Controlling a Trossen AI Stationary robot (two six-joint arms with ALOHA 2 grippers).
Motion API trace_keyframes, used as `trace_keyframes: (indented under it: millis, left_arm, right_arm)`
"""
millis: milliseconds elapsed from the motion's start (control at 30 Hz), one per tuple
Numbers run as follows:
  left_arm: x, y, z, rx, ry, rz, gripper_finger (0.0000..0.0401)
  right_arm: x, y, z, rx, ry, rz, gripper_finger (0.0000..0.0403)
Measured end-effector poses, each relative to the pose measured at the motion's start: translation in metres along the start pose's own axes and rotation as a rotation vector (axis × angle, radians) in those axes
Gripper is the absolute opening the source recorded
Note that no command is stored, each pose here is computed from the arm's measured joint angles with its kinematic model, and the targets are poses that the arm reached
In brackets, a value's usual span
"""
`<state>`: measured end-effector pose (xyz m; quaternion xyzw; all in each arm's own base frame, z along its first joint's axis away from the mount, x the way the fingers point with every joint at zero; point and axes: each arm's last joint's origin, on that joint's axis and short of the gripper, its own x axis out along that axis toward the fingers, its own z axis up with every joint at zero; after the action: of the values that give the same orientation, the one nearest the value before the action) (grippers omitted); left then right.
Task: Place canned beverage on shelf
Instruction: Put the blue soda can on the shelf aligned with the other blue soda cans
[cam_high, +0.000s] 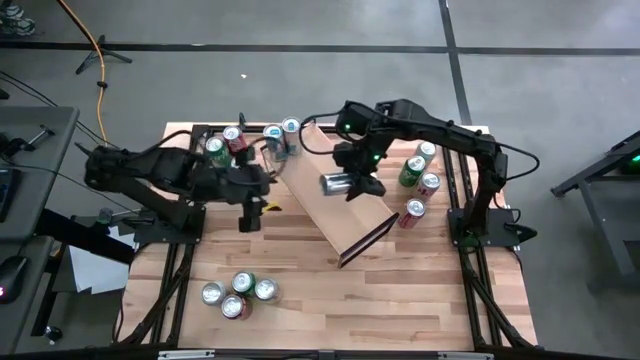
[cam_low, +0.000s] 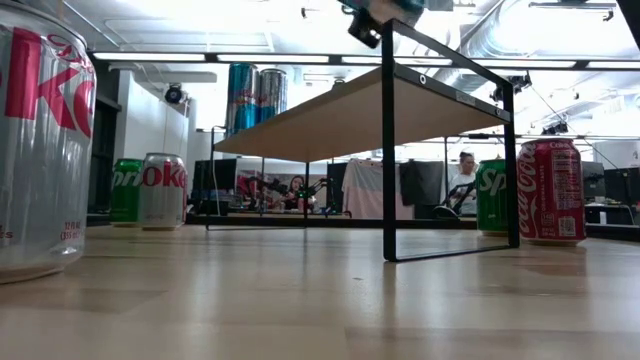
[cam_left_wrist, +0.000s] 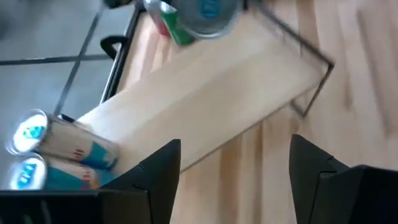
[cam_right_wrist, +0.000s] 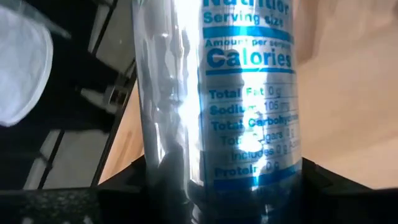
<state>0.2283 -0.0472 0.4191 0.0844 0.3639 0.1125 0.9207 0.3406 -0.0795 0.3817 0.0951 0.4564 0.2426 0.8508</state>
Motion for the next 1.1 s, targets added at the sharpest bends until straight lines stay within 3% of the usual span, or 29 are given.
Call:
trace_keyframes:
  millis: [333, 533, 733, 933, 1100]
  left_arm:
    - [0.023, -0.019, -0.057, -0.398, -0.506, -0.061, 0.0188]
    - [0.049, -0.026, -0.074, -0.517, -0.682, -0.086, 0.0188]
    - [0.063, -0.020, -0.074, -0.529, -0.680, -0.032, 0.0188]
    - [0.074, -0.001, -0.064, -0.582, -0.772, 0.022, 0.0188]
    - [0.086, 0.015, -0.054, -0.607, -0.869, -0.002, 0.0188]
  right_arm:
    - [0.013, -0.003, -0.041, 0.127, 0.124, 0.043, 0.0203]
    - [0.017, 0.011, -0.080, 0.238, 0.067, 0.020, 0.0203]
    - [0.008, 0.030, -0.101, 0.312, -0.205, -0.035, 0.0203]
    - [0.004, 0.042, -0.083, 0.234, -0.650, -0.153, 0.0203]
    - [0.009, 0.046, -0.061, 0.154, -0.879, -0.261, 0.0203]
